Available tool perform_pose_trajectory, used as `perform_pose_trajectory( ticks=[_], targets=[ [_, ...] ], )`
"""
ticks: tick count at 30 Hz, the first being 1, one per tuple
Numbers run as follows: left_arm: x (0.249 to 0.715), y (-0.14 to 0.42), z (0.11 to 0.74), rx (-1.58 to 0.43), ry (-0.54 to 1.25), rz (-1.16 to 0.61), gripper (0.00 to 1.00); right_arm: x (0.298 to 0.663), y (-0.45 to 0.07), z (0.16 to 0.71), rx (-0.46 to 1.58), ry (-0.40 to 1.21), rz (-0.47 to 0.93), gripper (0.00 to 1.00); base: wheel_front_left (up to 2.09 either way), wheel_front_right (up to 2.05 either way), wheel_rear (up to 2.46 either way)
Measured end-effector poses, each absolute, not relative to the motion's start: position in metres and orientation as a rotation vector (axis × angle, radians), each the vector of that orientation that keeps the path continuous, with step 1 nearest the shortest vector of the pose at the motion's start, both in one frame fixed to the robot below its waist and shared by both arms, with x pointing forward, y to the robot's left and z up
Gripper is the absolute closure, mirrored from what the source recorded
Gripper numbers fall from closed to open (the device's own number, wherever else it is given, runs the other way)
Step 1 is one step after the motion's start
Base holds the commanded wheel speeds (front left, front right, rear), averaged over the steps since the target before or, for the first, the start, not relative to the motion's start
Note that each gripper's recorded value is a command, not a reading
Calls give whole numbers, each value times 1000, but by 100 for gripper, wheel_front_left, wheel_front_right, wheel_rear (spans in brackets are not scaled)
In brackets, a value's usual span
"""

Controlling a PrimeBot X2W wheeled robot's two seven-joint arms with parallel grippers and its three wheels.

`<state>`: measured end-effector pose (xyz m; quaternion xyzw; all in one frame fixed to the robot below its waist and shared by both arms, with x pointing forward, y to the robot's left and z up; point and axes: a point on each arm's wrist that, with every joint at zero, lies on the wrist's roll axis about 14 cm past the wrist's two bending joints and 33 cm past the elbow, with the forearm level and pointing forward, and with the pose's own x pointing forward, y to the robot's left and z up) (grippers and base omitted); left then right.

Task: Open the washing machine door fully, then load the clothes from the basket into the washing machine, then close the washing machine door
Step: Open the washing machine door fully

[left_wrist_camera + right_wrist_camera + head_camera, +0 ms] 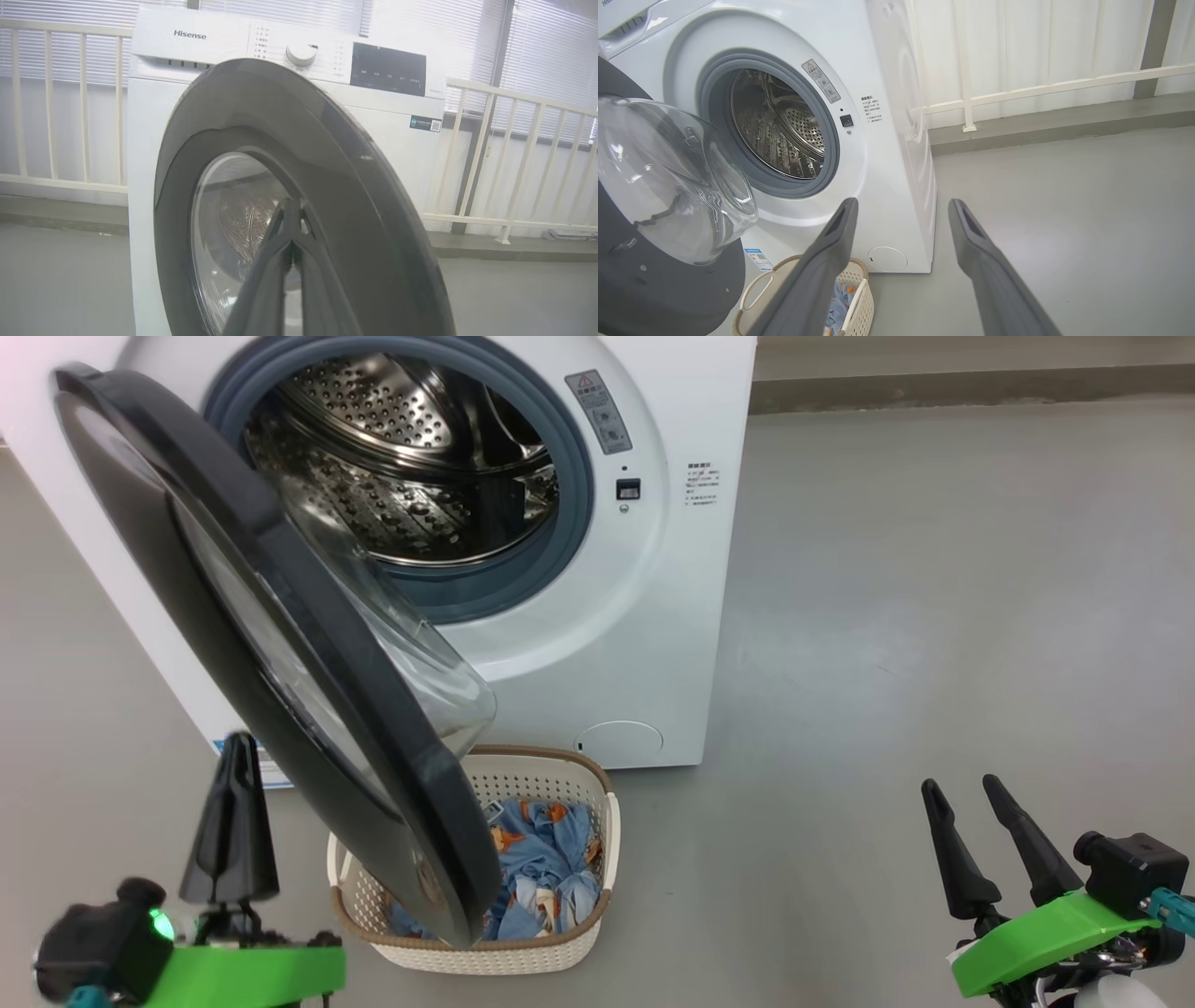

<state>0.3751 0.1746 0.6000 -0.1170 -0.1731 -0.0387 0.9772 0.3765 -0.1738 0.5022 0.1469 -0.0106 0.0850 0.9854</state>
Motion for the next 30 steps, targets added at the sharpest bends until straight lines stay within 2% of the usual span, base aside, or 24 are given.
perform_pose_trajectory(
  ticks=[6, 11, 19, 30],
  targets=[
    [370, 157, 657, -245, -490, -153, 100, 378, -169, 503, 298, -22, 182, 0, 0, 0, 0],
    [368, 130, 673, -268, -502, -235, 100, 377, -168, 503, 301, -22, 184, 0, 0, 0, 0],
    [367, 78, 661, -312, -404, -382, 100, 372, -171, 501, 313, -21, 164, 0, 0, 0, 0],
    [373, 28, 592, -368, -143, -487, 100, 366, -179, 494, 317, -6, 135, 0, 0, 0, 0]
  ],
)
